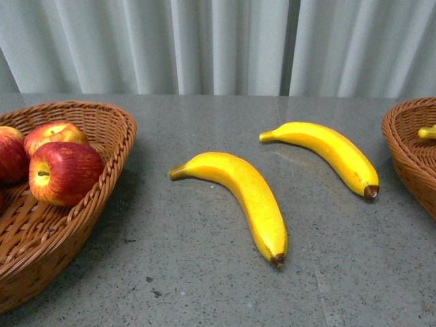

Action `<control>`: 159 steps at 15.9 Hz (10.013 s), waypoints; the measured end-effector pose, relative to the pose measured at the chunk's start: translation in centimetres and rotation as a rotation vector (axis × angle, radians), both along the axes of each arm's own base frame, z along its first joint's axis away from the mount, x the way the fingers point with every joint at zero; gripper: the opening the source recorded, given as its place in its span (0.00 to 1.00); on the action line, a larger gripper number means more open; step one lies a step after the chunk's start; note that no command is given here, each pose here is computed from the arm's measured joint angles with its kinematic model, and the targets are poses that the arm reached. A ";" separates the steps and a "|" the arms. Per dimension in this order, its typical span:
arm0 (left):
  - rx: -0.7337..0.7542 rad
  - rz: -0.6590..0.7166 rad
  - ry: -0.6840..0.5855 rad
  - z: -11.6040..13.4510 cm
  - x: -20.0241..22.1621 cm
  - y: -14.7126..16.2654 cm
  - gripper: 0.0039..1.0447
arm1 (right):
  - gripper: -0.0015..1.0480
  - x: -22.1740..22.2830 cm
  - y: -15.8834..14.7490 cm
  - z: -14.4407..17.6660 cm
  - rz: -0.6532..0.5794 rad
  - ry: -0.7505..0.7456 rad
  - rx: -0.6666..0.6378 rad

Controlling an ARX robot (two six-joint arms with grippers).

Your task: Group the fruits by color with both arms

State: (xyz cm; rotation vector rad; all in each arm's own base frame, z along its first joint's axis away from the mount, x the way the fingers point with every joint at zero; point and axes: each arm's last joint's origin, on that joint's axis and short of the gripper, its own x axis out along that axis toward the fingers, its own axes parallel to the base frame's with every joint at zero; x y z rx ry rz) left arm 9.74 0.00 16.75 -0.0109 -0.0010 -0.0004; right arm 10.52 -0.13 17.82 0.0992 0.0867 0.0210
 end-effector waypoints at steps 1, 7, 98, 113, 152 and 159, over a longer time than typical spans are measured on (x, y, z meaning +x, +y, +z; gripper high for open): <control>0.000 0.000 0.000 0.0 0.0 0.0 0.94 | 0.94 2.6 0.0 7.1 0.072 -0.174 0.030; 0.000 0.000 0.000 0.0 0.0 0.0 0.94 | 0.94 11.5 2.8 12.1 0.216 -0.133 0.041; 0.000 0.000 0.000 0.0 0.0 0.0 0.94 | 0.94 34.7 15.6 1.4 0.520 0.604 -0.547; 0.000 0.000 0.000 0.0 0.0 0.0 0.94 | 0.68 34.5 14.4 -1.7 0.530 0.661 -0.677; 0.000 0.000 0.000 0.0 0.0 0.0 0.94 | 0.13 -0.8 -2.6 2.4 -0.013 -0.084 -0.090; 0.000 0.000 0.000 0.0 0.0 0.0 0.94 | 0.02 -0.7 -2.0 1.3 -0.015 -0.064 -0.089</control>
